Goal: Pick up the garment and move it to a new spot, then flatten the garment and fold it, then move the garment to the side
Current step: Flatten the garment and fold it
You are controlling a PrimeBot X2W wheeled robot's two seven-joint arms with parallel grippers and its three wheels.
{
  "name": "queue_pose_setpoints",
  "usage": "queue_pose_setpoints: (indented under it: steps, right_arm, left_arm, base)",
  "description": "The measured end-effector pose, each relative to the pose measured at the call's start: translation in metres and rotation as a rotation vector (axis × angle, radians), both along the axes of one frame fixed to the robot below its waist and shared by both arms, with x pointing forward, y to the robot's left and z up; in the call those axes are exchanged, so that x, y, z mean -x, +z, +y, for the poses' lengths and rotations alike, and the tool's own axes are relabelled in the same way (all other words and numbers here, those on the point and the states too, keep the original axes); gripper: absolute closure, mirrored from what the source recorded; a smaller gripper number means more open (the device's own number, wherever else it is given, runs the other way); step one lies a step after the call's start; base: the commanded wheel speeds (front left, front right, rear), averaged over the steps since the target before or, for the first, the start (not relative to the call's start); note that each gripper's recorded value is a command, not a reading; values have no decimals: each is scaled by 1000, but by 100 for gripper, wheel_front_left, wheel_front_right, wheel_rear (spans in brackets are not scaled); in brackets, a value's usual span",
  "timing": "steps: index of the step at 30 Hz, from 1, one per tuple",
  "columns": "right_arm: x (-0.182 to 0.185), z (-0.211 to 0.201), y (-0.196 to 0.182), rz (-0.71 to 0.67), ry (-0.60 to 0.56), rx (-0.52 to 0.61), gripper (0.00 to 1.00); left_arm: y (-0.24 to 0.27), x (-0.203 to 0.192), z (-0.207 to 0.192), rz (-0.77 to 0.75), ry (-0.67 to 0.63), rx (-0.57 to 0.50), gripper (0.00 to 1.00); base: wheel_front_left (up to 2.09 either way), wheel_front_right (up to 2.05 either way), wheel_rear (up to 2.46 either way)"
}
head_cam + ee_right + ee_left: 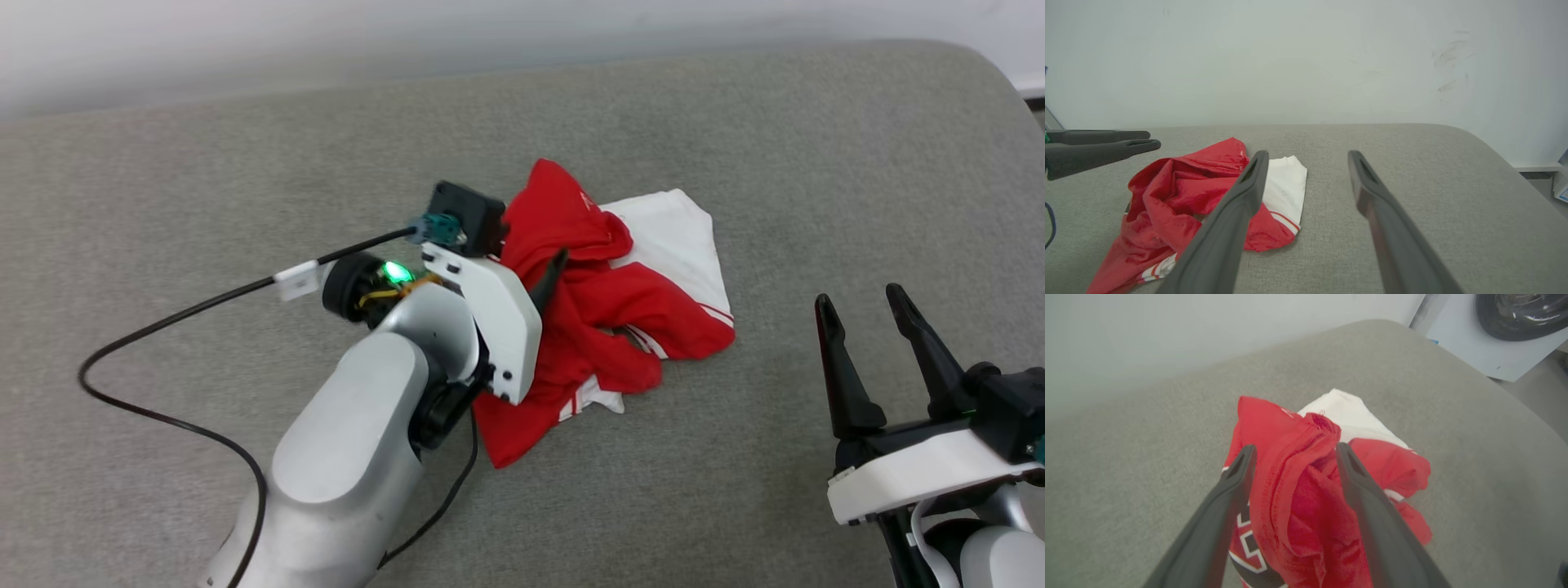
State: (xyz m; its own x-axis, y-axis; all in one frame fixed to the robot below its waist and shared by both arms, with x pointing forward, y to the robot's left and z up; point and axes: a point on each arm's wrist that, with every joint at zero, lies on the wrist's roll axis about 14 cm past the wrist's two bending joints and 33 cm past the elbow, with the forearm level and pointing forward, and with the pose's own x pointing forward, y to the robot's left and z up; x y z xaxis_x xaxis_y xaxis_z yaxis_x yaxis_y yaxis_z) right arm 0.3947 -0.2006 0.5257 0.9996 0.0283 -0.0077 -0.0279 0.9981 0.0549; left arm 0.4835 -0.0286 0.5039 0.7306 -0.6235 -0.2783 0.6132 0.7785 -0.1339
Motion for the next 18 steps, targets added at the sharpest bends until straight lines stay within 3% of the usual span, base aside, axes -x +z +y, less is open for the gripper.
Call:
queue_pose_setpoints:
  steps: [7, 8, 9, 10, 18]
  right_arm:
    - [3, -13, -17, 35, -46, -19, 0]
    - [3, -14, -18, 34, -50, -19, 0]
    - [2, -15, -19, 36, -52, -19, 0]
    - [3, -15, -20, 38, -55, -21, 0]
    - [-2, -13, -21, 31, -50, -35, 0]
  left_arm:
    - [-83, 23, -8, 315, -107, -188, 0]
    - [-88, 24, -7, 337, -110, -205, 9]
    - [-91, 24, -6, 347, -109, -210, 60]
    - [-92, 23, -5, 348, -107, -213, 100]
    - [-48, -5, 5, 156, -29, -111, 100]
  base:
    - [0, 0, 0]
    - [0, 0, 0]
    - [0, 0, 0]
    - [0, 0, 0]
    - [0, 0, 0]
